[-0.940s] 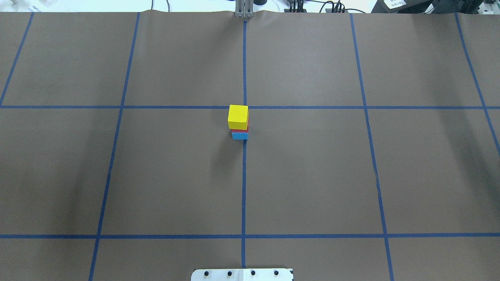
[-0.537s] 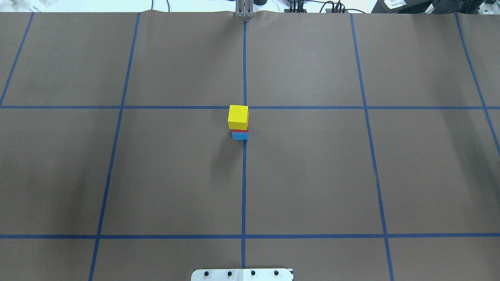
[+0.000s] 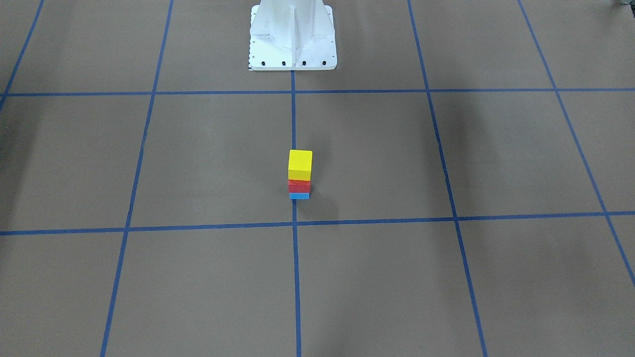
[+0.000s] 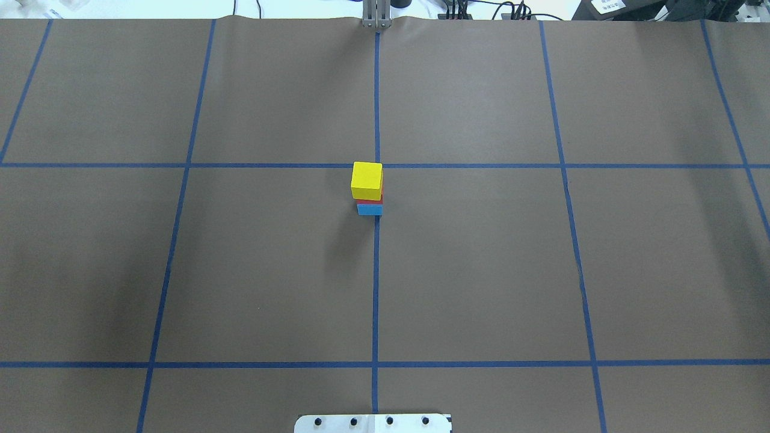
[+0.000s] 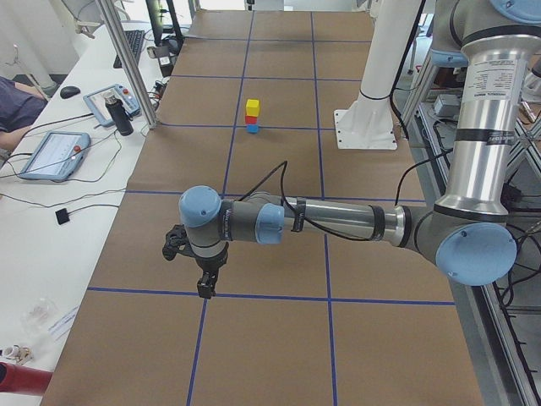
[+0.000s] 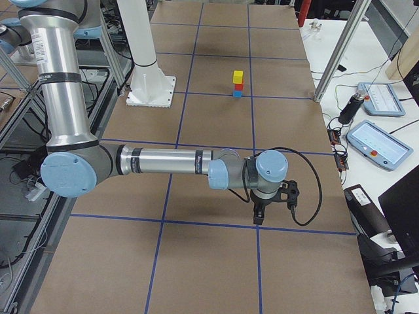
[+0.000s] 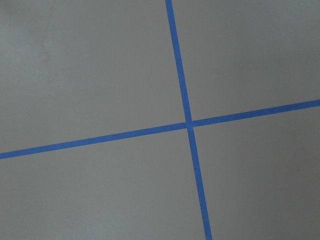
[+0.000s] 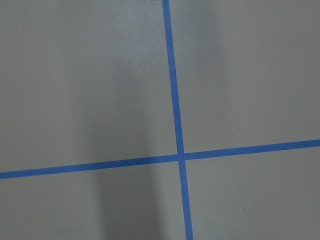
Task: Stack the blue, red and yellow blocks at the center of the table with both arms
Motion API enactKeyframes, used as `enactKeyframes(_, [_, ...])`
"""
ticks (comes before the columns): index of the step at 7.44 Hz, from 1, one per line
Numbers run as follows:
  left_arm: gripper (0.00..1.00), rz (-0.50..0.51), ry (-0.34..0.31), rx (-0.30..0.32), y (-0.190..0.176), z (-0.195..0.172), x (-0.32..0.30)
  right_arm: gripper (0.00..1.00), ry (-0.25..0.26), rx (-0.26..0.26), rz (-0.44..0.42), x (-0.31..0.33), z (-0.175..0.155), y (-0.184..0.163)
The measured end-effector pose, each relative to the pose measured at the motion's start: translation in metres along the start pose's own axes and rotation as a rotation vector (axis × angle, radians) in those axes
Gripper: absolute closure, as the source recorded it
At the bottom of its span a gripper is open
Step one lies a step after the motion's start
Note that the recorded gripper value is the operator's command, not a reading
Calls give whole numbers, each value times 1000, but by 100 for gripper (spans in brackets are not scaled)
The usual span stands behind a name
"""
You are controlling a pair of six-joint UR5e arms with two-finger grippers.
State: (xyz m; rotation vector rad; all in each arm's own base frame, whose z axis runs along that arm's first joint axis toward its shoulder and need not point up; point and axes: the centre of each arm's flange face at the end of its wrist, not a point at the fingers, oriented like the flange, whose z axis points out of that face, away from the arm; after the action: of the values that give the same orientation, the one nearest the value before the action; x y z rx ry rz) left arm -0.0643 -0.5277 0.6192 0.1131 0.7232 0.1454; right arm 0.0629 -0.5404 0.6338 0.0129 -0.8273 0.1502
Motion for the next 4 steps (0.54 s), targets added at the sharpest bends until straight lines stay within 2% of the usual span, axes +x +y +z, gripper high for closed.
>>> enactKeyframes(2, [0, 3, 0, 1, -1, -1, 1, 1, 0, 3, 18, 10, -7, 32])
enactKeyframes(4, [0, 3, 0, 0, -2, 0, 1, 1, 2, -15, 43, 11, -9, 40])
